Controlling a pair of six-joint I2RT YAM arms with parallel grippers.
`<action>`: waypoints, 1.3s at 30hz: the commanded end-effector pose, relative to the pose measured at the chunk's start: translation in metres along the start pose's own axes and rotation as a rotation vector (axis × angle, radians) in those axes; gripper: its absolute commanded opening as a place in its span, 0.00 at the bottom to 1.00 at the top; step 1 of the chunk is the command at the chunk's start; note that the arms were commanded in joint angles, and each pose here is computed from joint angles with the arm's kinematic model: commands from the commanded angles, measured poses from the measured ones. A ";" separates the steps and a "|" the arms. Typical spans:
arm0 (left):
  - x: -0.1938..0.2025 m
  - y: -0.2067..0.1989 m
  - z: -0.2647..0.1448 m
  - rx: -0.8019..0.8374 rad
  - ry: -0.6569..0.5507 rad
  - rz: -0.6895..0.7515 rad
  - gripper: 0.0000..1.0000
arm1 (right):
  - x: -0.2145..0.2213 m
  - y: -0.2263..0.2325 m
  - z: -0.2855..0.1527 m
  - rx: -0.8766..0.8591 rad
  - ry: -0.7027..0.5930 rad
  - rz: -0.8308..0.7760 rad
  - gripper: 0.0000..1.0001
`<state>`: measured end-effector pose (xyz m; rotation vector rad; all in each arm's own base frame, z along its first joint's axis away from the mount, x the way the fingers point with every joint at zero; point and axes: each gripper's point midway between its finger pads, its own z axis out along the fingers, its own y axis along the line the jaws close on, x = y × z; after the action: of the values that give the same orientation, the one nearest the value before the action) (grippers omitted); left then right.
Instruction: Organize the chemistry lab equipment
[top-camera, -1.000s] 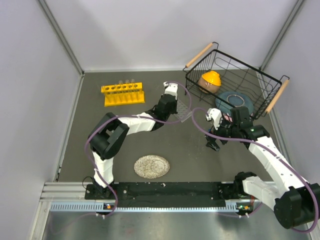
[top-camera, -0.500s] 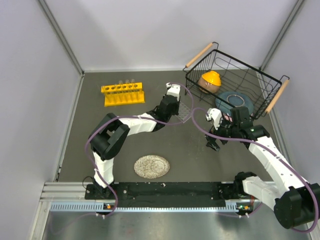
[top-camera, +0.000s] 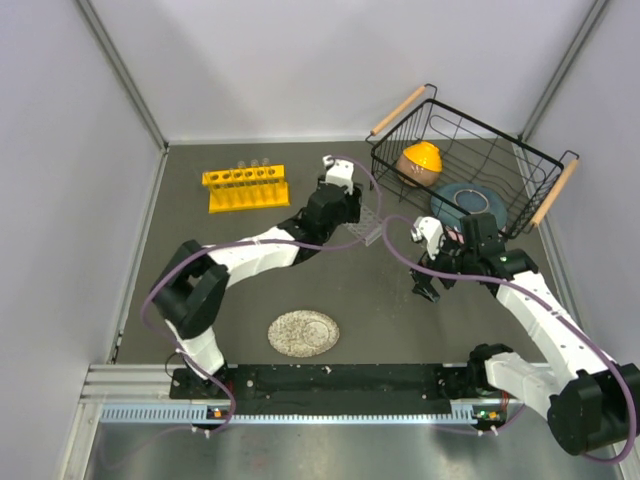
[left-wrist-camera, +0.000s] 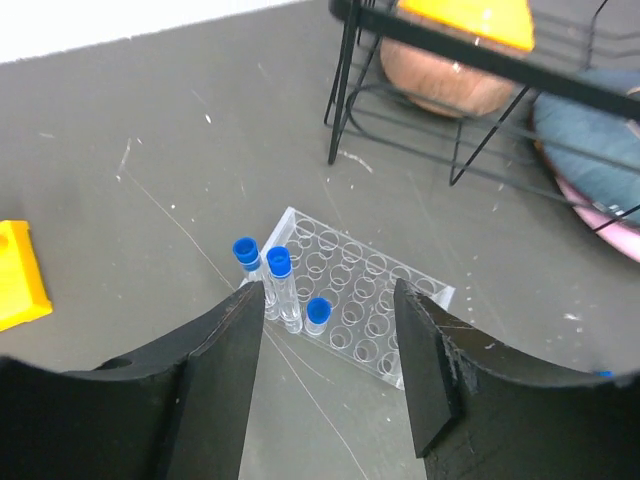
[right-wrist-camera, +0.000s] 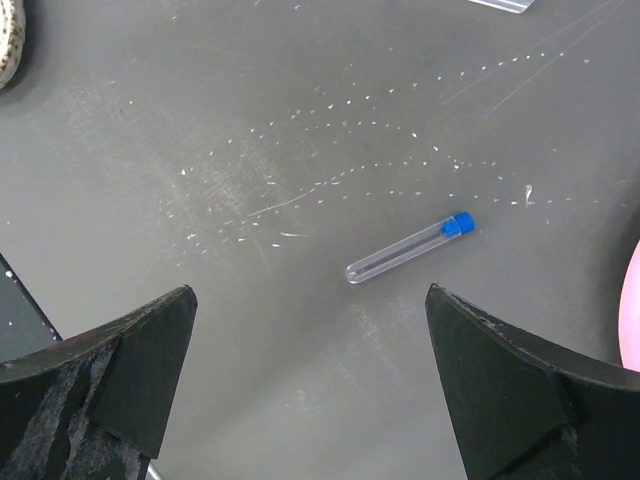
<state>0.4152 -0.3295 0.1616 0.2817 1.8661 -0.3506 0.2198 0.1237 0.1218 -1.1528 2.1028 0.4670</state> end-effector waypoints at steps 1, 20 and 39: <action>-0.052 0.002 -0.039 0.028 -0.102 -0.021 0.64 | -0.008 -0.003 0.001 0.011 -0.021 -0.015 0.99; 0.010 0.089 -0.209 0.087 -0.092 -0.347 0.99 | 0.000 -0.044 0.024 0.124 0.042 0.276 0.99; 0.078 0.074 -0.254 0.230 -0.031 -0.541 0.99 | 0.049 -0.062 0.068 0.134 0.293 0.461 0.46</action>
<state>0.2020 -0.1507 0.1520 -0.0681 1.8600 -0.8106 0.2594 0.1013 0.0315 -0.7223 2.6565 0.4098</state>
